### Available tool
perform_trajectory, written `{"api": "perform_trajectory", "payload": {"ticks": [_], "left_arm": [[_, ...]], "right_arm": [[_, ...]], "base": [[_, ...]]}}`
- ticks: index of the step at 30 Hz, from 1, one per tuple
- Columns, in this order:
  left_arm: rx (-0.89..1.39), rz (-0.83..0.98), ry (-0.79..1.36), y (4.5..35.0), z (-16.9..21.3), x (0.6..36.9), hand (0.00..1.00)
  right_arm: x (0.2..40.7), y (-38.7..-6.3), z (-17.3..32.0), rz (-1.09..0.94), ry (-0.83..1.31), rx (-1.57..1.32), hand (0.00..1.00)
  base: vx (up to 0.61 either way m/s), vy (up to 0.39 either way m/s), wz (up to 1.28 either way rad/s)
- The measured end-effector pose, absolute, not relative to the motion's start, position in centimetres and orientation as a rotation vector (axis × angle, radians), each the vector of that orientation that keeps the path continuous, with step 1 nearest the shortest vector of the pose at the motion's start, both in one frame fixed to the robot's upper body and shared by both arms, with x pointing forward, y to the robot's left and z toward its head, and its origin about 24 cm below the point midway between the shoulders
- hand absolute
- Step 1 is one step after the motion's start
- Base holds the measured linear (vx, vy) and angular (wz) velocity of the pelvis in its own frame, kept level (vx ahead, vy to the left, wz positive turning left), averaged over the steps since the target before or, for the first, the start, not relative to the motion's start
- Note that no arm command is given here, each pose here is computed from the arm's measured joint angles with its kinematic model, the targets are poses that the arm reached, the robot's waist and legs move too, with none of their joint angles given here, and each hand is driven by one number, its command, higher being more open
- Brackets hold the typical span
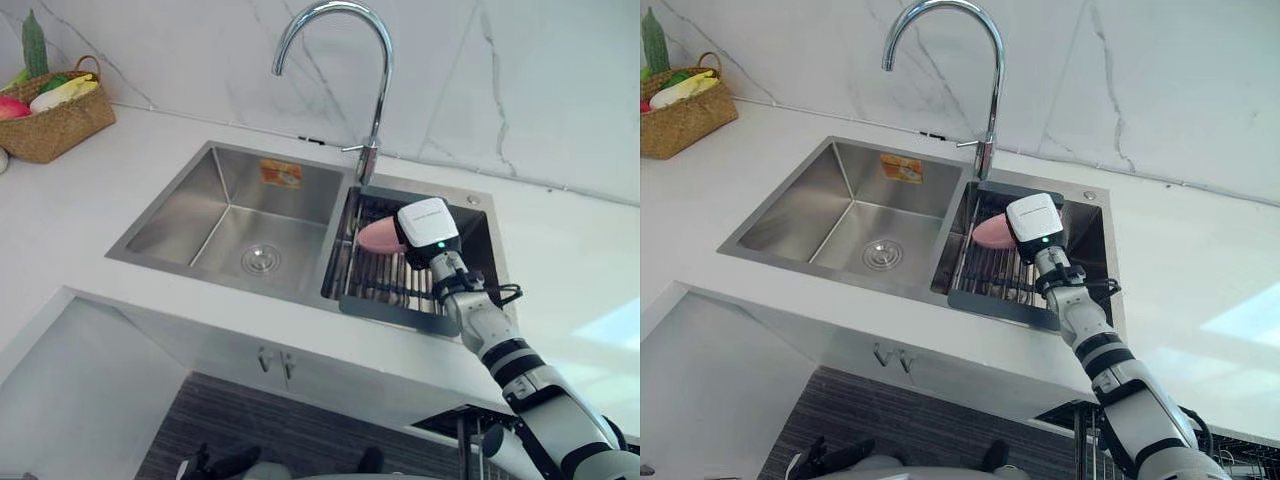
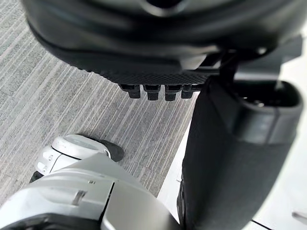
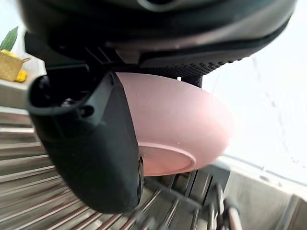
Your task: Walk over to the sink, pick up the cup, carry it to the dishwasher, place the cup inside the dishwasher, then close the dishwasher door
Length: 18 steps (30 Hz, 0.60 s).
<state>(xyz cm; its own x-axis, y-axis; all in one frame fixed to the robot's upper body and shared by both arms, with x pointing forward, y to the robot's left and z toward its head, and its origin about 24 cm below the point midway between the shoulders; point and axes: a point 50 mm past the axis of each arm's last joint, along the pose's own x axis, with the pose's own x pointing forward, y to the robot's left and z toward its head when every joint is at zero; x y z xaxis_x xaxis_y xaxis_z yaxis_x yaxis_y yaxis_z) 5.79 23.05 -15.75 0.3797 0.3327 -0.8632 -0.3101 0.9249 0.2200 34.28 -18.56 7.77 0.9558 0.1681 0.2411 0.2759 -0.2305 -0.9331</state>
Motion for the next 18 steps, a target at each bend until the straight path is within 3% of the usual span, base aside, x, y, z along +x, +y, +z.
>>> {"api": "perform_trajectory", "payload": {"ticks": [12,18], "left_arm": [[0.021,0.417,1.092,22.9,-15.7,5.5,1.00],[0.088,0.346,1.080,23.1,-15.6,5.7,1.00]], "right_arm": [[34.3,-19.4,8.6,-0.176,-0.318,-1.600,0.00],[31.8,-20.8,10.5,-0.320,-0.364,-1.404,0.00]], "base": [[0.00,0.006,0.00],[0.01,0.025,-0.22]]}}
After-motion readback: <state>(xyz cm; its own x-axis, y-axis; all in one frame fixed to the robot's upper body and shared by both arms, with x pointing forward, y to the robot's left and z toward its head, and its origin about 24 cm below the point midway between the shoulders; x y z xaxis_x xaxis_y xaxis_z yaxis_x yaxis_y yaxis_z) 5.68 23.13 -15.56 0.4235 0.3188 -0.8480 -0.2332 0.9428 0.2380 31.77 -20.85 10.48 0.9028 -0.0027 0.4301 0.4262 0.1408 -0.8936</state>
